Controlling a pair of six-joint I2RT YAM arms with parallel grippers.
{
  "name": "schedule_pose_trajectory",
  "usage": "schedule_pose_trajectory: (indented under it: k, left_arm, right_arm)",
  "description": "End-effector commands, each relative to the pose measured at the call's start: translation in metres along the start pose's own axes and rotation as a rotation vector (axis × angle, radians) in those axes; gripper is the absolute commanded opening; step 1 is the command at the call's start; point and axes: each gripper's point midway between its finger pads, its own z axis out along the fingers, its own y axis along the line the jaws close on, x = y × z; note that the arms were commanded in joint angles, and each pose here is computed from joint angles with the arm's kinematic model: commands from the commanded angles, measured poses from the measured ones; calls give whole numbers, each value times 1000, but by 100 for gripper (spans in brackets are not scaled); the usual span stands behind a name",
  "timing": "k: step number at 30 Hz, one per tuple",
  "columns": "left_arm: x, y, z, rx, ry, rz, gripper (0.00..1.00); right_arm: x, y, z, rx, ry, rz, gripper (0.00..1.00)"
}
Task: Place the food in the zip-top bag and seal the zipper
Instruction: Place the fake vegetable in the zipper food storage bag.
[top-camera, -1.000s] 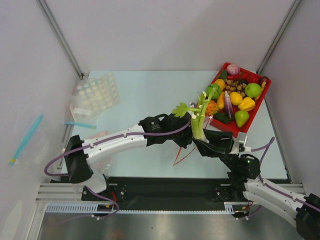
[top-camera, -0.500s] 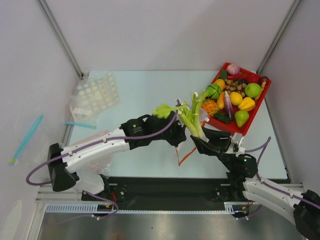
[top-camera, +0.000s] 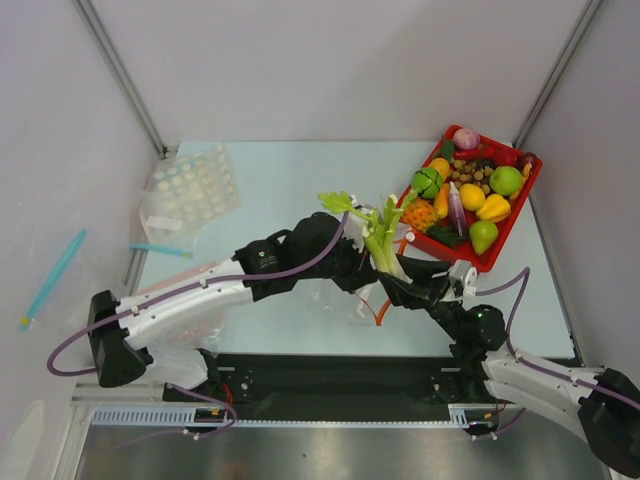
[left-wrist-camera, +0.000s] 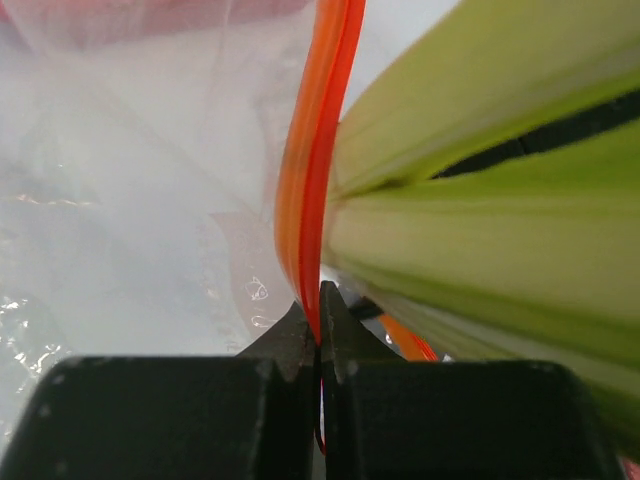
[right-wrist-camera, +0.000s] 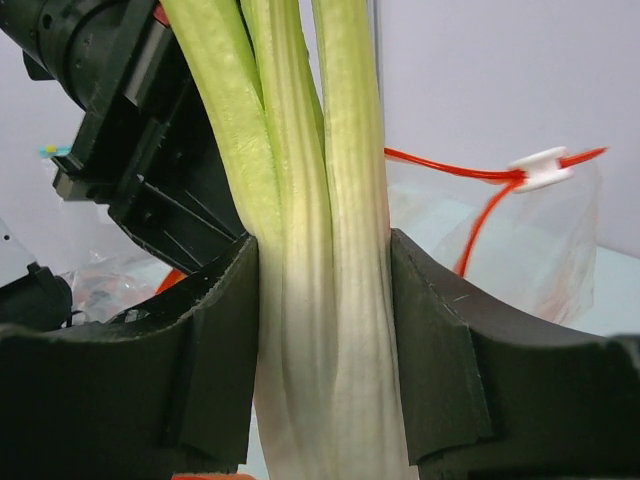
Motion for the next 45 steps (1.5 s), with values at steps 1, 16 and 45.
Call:
schedule_pose_trajectory:
  k: [1,16,45]
  left_arm:
    - [-8,-14,13,78,7,5,0]
    - [0,10,28,-28,44,21,0]
    - [17,26,50,-24,133,-32,0]
  right_arm:
    - [-60,7,9,-24,-231,-8,44]
    - [-57,-12,16,92,-129,-26,66]
    - [-98,-19,-1,161,-248,-16,0]
